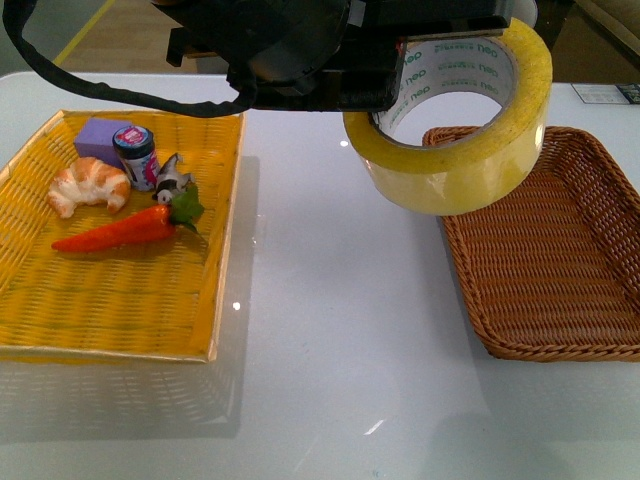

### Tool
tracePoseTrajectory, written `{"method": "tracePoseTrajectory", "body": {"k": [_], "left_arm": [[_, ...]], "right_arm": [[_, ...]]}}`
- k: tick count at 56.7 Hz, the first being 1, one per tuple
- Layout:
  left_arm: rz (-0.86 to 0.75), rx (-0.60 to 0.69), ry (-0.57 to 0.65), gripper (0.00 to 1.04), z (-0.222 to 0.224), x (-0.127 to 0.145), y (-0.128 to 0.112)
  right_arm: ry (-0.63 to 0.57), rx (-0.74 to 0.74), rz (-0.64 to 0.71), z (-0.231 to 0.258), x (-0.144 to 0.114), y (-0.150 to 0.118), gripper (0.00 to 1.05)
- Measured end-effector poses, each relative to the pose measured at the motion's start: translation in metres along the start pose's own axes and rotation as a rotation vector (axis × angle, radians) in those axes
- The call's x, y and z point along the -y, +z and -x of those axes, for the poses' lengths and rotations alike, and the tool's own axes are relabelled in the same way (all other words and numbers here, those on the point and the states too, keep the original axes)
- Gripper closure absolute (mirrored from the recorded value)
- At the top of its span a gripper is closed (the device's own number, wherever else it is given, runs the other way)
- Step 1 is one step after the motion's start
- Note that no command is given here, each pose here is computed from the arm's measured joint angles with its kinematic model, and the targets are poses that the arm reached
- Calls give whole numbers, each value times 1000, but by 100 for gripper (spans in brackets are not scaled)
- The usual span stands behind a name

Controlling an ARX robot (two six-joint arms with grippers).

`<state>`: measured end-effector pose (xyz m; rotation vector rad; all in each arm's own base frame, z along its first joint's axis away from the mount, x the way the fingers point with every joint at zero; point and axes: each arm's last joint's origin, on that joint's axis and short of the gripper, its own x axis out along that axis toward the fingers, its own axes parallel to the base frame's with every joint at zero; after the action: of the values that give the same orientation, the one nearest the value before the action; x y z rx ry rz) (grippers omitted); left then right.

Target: Move tape to another basket

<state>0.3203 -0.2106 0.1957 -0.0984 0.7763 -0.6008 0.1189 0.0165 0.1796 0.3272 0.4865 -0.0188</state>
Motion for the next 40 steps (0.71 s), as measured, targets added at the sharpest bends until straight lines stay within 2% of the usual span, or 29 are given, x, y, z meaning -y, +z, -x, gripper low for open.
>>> {"method": "tracePoseTrajectory", "body": {"k": [11, 18, 40], "left_arm": [[1, -4, 2, 90, 1, 0, 0], [2, -11, 3, 90, 1, 0, -1], [4, -23, -3, 90, 1, 1, -2]], "right_arm": [[254, -33, -174, -26, -28, 13, 9], [351, -57, -245, -47, -37, 14, 9], [451, -120, -283, -89, -51, 2, 9]]}}
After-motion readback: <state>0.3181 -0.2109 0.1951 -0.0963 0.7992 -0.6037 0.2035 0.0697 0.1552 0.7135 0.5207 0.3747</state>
